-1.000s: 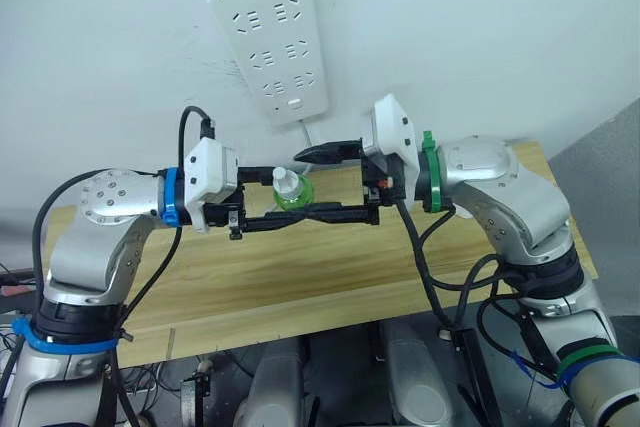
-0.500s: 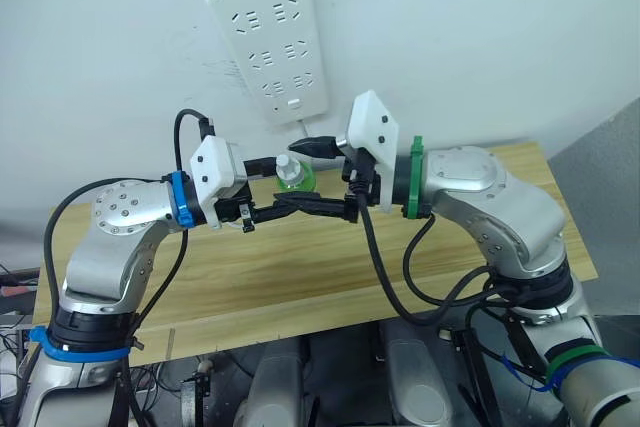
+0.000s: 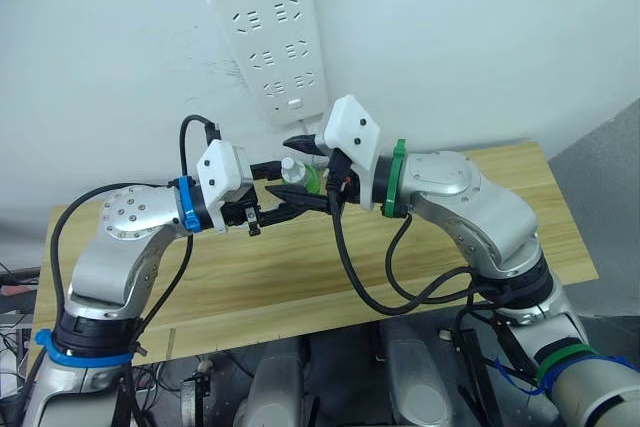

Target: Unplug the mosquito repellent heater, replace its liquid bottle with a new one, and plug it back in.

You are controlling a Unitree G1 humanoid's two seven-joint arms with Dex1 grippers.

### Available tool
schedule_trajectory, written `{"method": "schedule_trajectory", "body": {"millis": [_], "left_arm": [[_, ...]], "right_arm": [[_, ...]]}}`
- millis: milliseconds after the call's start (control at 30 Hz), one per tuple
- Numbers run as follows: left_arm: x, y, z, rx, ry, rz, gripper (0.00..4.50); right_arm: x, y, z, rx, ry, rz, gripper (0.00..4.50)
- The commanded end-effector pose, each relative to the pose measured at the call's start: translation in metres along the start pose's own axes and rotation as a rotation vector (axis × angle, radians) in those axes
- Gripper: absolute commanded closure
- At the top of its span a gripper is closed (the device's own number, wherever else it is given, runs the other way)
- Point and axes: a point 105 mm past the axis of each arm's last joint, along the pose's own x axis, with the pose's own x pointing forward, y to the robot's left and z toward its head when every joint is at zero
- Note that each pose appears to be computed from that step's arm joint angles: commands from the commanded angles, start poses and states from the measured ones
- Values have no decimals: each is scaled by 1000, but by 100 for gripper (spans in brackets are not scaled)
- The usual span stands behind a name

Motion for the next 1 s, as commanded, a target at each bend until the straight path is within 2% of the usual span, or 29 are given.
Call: {"method": "schedule_trajectory", "body": {"millis": [33,767,1000], "left_arm": [[-5,-2,12,34,-22,-7,228],[-10,-2,12,15,-18,-16,228],[-9,0,12,15,-18,-10,228]], "right_arm": [[0,2,11,-50,-39,3,103],[-11,-13,6,-71,-17,-44,103],[-11,8,12,-29,-39,48,103]]}}
